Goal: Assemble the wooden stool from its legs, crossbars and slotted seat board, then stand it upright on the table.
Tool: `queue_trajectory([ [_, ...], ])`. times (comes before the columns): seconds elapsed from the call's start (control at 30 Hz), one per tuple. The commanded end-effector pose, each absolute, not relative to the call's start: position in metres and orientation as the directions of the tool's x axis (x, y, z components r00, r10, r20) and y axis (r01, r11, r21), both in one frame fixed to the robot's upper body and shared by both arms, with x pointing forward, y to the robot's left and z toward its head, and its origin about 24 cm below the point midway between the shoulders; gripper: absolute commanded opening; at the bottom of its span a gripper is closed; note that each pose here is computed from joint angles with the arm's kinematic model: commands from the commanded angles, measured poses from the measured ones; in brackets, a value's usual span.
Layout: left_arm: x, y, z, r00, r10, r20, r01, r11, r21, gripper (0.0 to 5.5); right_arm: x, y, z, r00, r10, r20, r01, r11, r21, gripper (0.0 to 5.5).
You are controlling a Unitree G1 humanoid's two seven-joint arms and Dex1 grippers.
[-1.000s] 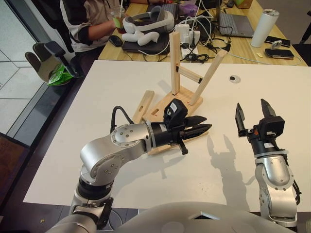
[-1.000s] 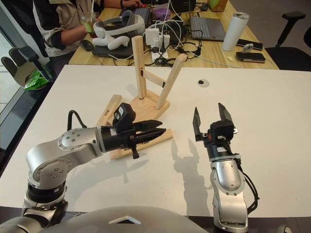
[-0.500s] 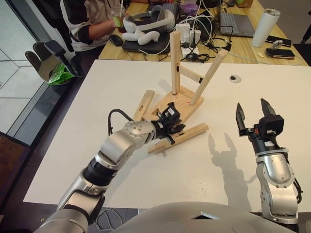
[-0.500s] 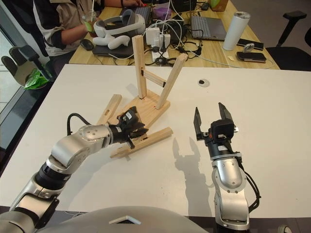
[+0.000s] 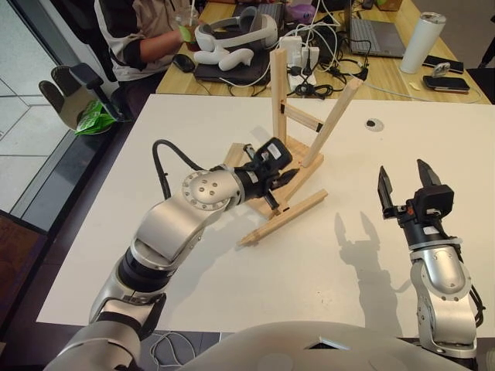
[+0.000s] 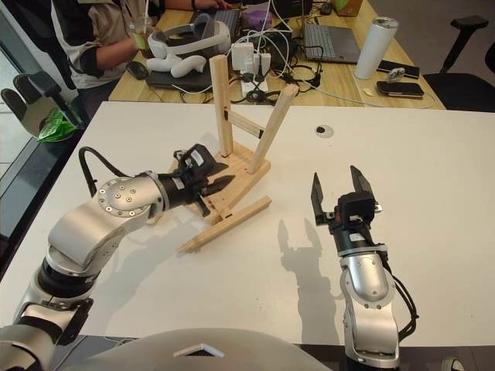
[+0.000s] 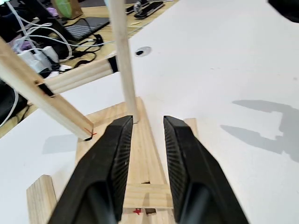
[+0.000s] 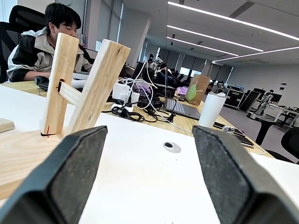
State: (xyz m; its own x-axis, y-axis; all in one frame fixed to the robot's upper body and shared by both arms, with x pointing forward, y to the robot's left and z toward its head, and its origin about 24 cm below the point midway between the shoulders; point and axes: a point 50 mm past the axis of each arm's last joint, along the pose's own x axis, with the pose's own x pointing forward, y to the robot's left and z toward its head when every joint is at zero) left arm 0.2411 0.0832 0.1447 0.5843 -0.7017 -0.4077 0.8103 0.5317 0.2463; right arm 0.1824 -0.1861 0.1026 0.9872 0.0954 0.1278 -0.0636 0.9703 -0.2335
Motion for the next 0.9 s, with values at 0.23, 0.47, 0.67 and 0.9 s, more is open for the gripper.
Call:
queue_trajectory([
  [0.23, 0.257, 0.041, 0.121, 0.523, -0.663, -0.536, 0.852, 0.411, 0.323, 1.86, 0.185, -0.191, 0.106, 0.988, 0.065, 0.142, -0.030, 0.972, -0.234, 3.39],
  [0.47, 0.250, 0.028, 0.095, 0.454, -0.629, -0.631, 0.889, 0.361, 0.280, 1.86, 0.186, -0.192, 0.106, 0.988, 0.057, 0.143, -0.022, 0.972, -0.235, 3.39],
  [0.67, 0.250, 0.028, 0.074, 0.433, -0.590, -0.682, 0.894, 0.377, 0.242, 1.86, 0.187, -0.191, 0.105, 0.988, 0.062, 0.143, -0.027, 0.972, -0.233, 3.39],
  [0.9, 0.260, 0.026, 0.060, 0.465, -0.538, -0.703, 0.873, 0.409, 0.264, 1.86, 0.188, -0.189, 0.105, 0.987, 0.067, 0.146, -0.032, 0.973, -0.230, 3.39],
])
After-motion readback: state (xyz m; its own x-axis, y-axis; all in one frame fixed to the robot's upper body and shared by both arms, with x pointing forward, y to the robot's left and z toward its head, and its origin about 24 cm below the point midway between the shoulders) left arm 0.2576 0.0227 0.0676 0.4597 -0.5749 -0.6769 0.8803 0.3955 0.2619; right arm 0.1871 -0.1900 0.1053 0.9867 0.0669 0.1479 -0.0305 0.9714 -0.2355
